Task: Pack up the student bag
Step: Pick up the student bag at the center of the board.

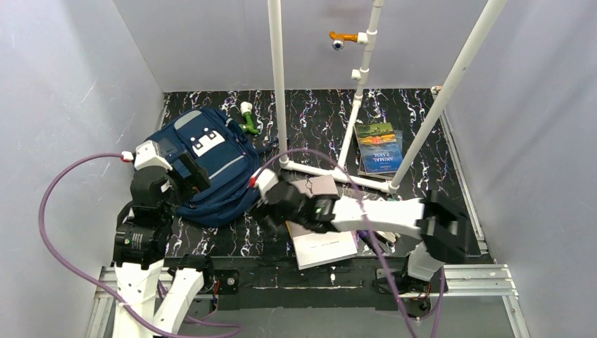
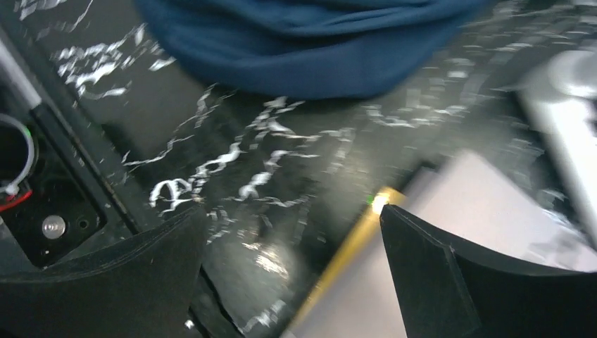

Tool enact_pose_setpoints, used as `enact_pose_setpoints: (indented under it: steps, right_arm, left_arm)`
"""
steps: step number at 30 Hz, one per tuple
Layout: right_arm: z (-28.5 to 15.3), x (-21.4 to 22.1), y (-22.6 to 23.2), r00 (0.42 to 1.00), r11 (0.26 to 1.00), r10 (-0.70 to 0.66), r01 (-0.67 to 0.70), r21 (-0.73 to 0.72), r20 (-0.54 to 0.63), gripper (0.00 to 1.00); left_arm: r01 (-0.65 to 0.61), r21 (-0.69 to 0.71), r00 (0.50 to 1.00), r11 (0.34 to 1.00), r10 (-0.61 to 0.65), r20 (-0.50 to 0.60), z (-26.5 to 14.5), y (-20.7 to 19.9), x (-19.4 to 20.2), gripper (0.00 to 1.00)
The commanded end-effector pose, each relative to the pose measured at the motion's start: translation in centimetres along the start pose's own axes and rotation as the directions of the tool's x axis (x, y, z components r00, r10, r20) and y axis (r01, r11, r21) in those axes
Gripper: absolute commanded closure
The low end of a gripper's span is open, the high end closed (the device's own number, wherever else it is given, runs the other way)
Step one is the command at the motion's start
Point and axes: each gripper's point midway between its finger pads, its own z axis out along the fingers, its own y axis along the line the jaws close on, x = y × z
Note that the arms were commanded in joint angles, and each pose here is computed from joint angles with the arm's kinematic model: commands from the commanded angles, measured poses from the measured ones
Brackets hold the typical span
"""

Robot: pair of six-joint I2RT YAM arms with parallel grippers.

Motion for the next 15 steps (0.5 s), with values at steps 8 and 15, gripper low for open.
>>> enact_pose_setpoints:
  steps: [8,15]
  right_arm:
    - [11.1,-0.7,8.7,0.654,0.706,-0.683,0.705,0.065,0.325,0.07]
    - [16.1,-0.7,7.4,0.388,0.424,-0.905,0.852,0.305,0.174,0.07]
  left_arm:
    - [-0.027,-0.263,0.995,0.965,0.051,0.086,-6.0,5.3,-2.7,0.01]
    - [-0.052,-0.162,0.998,0.985,0.057,0.022,-5.0,3.6,-1.2,0.01]
